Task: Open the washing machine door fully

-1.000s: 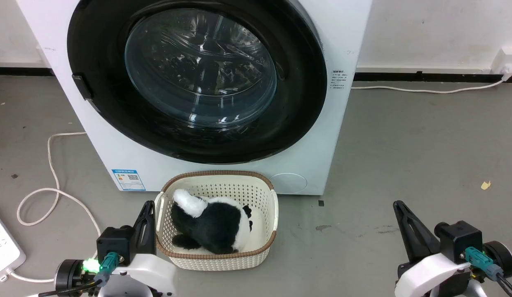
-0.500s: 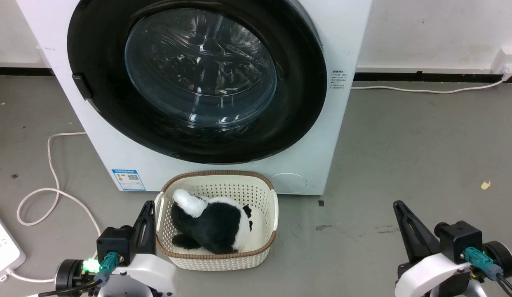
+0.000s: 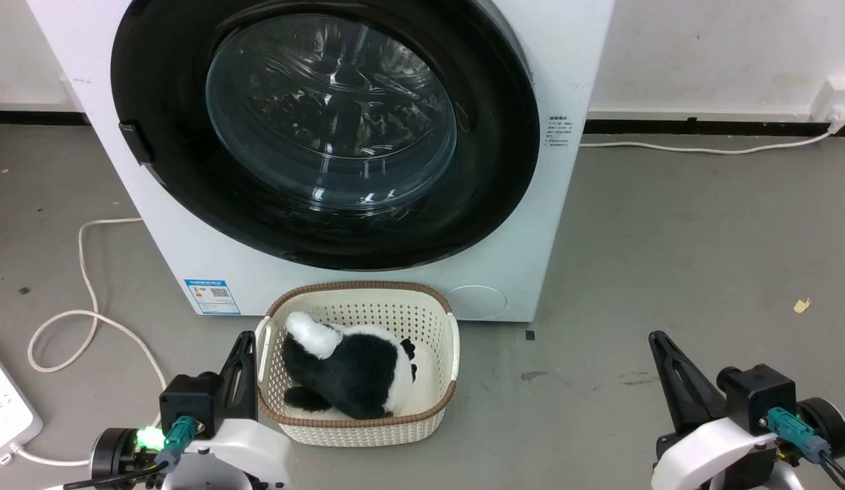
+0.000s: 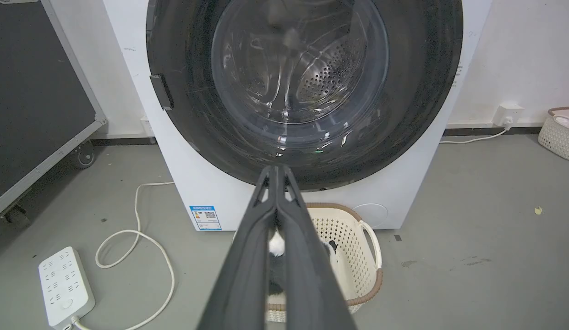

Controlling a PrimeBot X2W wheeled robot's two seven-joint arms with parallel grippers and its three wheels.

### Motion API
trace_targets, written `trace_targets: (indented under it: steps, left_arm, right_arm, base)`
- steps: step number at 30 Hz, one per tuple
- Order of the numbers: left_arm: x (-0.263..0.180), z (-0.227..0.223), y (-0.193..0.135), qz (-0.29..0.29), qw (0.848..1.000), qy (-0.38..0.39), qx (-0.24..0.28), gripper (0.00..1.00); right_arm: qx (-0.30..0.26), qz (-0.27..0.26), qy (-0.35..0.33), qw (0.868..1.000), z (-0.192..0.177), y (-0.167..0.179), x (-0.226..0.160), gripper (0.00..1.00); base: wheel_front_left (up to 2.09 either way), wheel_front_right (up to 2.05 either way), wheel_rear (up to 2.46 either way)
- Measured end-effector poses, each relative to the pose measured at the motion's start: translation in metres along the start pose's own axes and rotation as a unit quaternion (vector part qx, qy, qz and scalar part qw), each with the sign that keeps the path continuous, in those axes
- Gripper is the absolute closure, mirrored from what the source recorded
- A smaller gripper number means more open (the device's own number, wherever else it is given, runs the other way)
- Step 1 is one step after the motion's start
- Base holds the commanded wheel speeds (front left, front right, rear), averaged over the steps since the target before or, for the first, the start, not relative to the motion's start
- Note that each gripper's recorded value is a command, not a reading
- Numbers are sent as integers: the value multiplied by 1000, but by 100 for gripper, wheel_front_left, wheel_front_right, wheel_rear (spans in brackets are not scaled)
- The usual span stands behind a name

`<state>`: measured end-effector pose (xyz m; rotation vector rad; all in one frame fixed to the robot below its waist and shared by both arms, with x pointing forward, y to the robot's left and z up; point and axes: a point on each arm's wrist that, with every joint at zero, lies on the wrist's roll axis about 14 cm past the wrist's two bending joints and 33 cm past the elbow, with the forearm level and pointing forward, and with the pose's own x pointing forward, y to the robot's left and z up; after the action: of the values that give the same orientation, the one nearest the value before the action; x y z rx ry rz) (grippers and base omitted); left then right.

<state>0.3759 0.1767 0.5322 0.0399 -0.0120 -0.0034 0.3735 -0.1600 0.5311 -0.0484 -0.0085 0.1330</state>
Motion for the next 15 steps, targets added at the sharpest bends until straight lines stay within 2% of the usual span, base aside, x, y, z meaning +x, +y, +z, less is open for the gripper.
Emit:
trace_targets:
  steps: [8, 9, 15]
  left_arm:
    - [0, 0, 0, 0, 1000, 0, 0, 100]
    - [0, 0, 0, 0, 1000, 0, 0, 0]
    - [0, 0, -1, -1, 1000, 0, -2, 0]
  right_arm:
    - [0, 0, 0, 1000, 0, 0, 0, 100]
    - [0, 0, 0, 1000, 0, 0, 0, 0]
    - [1, -1, -1, 1000, 0, -1, 0, 0]
  base:
    - [0, 0, 0]
    - [0, 0, 0]
    - [0, 0, 0]
